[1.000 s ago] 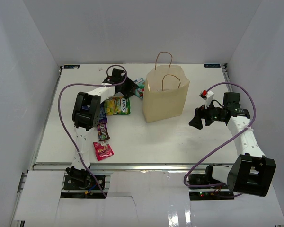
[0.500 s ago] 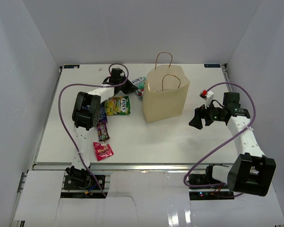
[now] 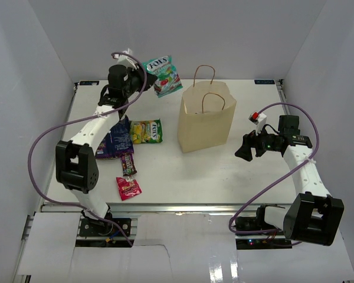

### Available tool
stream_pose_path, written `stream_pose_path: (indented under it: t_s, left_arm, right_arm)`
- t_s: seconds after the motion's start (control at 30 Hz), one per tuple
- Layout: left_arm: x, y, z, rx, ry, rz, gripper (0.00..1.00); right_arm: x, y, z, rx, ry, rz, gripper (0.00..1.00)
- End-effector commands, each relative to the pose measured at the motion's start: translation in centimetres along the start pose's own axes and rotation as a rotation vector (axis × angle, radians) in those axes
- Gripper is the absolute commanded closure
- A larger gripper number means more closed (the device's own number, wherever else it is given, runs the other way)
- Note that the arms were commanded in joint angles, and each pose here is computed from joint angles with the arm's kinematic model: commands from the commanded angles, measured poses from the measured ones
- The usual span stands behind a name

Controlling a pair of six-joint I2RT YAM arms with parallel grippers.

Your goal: Place the snacks into the paper bag

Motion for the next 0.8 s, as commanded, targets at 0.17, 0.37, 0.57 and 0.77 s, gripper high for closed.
stream_pose_path:
  t_s: [0.17, 0.37, 0.57, 0.77]
  left_arm:
    - [-7.8, 8.1, -6.4, -0.247, -0.158, 0.204, 1.00]
    - [-13.1, 7.9, -8.7, -0.208, -0.339, 0.239, 1.00]
    - [-15.3, 4.5, -7.9, -0.130, -0.400, 0.220, 1.00]
    - [-17.5, 0.8, -5.9, -0.059, -0.439, 0.219, 1.00]
  right_arm:
    - [-0.1, 1.4, -0.5, -0.048, -0.004, -0.036, 0.17]
    - [-0.1, 1.5, -0.5, -0.049, -0.002, -0.038, 0.17]
    - [-0.1, 1.6, -0.6, -0.049, -0.003, -0.039, 0.17]
    - [-0.1, 1.6, -0.7, -0.050, -0.006, -0.046, 0.17]
Point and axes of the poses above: each gripper's point midway between its finger pads, its own z axis out along the fingers, its own x axis along the line the jaws close on, y = z × x, the point moved 4 cm from there along -z, back along the fingers, and after that the axes turned 4 degrees about -z, right-handed, at the moved point
